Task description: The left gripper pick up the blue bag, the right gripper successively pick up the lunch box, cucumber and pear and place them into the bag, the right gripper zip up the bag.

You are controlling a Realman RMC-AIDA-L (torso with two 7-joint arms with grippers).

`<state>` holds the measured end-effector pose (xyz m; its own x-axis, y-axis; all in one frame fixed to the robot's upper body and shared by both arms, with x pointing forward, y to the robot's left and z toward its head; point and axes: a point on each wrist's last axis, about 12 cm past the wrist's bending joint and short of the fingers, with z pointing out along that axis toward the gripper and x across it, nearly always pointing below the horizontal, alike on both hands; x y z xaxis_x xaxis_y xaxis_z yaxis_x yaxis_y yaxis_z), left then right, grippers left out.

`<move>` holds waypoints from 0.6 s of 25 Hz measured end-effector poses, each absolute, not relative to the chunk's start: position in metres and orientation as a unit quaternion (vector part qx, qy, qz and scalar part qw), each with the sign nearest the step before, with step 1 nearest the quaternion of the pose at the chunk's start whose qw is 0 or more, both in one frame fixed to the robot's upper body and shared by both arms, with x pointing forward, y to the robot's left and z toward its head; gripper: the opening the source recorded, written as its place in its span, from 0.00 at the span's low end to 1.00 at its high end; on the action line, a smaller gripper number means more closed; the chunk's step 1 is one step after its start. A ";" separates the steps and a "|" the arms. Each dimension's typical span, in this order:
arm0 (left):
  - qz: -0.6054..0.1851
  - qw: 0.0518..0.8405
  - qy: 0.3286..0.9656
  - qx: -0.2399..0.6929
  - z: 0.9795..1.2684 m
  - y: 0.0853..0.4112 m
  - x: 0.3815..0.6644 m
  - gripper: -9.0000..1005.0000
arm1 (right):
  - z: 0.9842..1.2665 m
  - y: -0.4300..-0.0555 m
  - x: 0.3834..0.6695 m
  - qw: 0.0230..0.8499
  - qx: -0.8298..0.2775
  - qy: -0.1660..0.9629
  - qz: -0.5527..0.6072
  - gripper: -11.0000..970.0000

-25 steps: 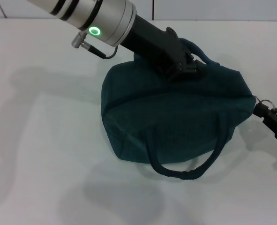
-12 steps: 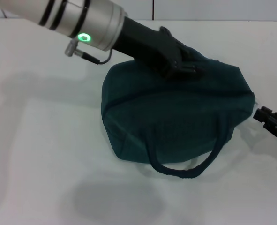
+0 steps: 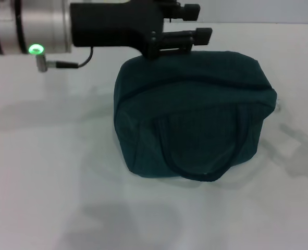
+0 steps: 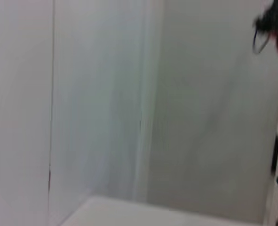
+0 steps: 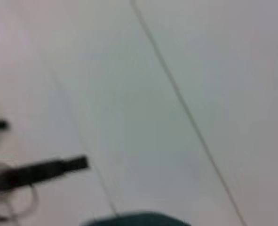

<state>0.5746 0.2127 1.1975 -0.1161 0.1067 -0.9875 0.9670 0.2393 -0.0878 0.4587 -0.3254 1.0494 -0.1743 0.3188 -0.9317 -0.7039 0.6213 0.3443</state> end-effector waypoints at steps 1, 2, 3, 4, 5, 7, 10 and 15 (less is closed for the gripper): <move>-0.432 0.498 0.610 0.440 1.197 0.213 0.575 0.51 | 1.054 -0.325 0.458 0.632 -0.159 0.635 0.416 0.62; -0.443 0.501 0.605 0.432 1.192 0.217 0.570 0.52 | 1.059 -0.324 0.459 0.635 -0.172 0.621 0.426 0.63; -0.452 0.500 0.603 0.428 1.188 0.220 0.566 0.52 | 1.064 -0.322 0.460 0.634 -0.187 0.610 0.438 0.64; -0.461 0.494 0.602 0.425 1.183 0.223 0.561 0.53 | 1.070 -0.320 0.463 0.629 -0.202 0.599 0.452 0.65; -0.472 0.486 0.602 0.424 1.178 0.227 0.556 0.53 | 1.076 -0.318 0.465 0.620 -0.220 0.588 0.471 0.66; -0.493 0.468 0.600 0.422 1.169 0.232 0.546 0.54 | 1.088 -0.314 0.469 0.599 -0.253 0.566 0.507 0.68; -0.519 0.453 0.595 0.413 1.161 0.239 0.533 0.54 | 1.107 -0.310 0.474 0.557 -0.305 0.536 0.557 0.70; -0.560 0.441 0.576 0.400 1.152 0.250 0.509 0.54 | 1.126 -0.305 0.484 0.475 -0.365 0.529 0.601 0.71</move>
